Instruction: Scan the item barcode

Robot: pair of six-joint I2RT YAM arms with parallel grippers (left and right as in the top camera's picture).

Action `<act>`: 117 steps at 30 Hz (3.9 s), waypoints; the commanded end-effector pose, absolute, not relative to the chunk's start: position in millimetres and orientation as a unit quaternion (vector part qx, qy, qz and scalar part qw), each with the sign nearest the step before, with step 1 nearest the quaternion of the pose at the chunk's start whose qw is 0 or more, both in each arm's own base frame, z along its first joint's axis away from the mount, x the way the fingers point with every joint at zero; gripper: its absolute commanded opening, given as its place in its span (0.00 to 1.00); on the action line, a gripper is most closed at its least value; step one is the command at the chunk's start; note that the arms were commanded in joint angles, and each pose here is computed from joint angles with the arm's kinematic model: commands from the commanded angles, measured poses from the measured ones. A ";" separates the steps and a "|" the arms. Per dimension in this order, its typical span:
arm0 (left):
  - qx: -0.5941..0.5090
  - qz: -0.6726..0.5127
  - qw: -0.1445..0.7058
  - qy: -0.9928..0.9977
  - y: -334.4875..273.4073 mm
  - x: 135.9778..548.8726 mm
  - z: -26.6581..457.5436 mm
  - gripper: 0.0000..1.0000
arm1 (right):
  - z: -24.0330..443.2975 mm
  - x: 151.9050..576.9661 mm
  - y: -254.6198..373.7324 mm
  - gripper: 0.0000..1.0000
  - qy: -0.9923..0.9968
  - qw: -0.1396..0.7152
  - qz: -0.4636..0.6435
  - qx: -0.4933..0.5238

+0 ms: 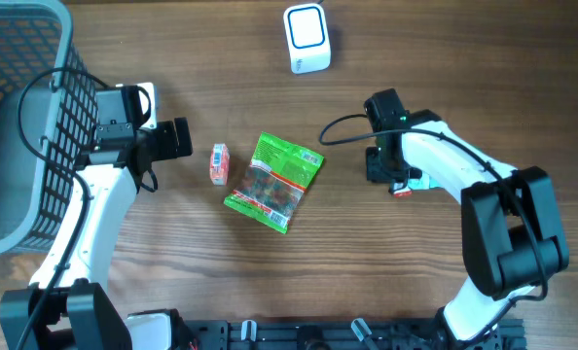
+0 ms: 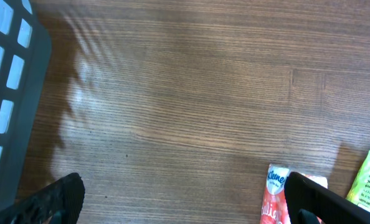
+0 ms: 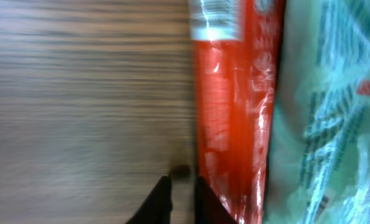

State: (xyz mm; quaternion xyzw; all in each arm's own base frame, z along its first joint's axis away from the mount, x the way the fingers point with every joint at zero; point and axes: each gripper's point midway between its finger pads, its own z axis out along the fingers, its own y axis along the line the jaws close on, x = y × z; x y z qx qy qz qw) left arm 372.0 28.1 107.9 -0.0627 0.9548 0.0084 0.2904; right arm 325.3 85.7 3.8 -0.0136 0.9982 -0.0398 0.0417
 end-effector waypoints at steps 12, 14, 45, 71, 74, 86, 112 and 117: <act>-0.064 0.013 0.305 0.950 31.4 375.7 118.4 1.00 | 68.6 367.9 246.9 0.64 0.933 0.185 0.138 -0.277; -0.064 0.013 0.305 0.950 31.4 375.7 118.4 1.00 | 63.4 367.5 256.9 0.66 0.917 0.201 0.136 -0.318; -0.064 0.013 0.305 0.950 31.4 375.7 118.4 1.00 | 17.4 347.4 95.8 0.04 0.985 0.053 -0.028 -0.165; -0.064 0.013 0.305 0.950 31.4 375.7 118.4 1.00 | 18.1 344.6 111.8 0.36 0.987 0.045 0.062 -0.144; -0.064 0.013 0.305 0.950 31.4 375.7 118.4 1.00 | 18.2 344.6 111.8 0.37 0.987 0.045 0.062 -0.144; -0.064 0.013 0.305 0.950 31.4 375.7 118.4 1.00 | 18.3 345.0 112.0 0.37 0.987 0.046 0.062 -0.144; -0.057 -0.309 0.268 0.911 -70.9 367.0 144.3 1.00 | 22.5 347.8 137.7 0.68 0.972 0.061 0.133 -0.185; -0.135 -0.353 0.198 0.904 -93.7 353.0 140.7 1.00 | 23.5 347.9 147.5 0.68 0.966 0.064 0.161 -0.194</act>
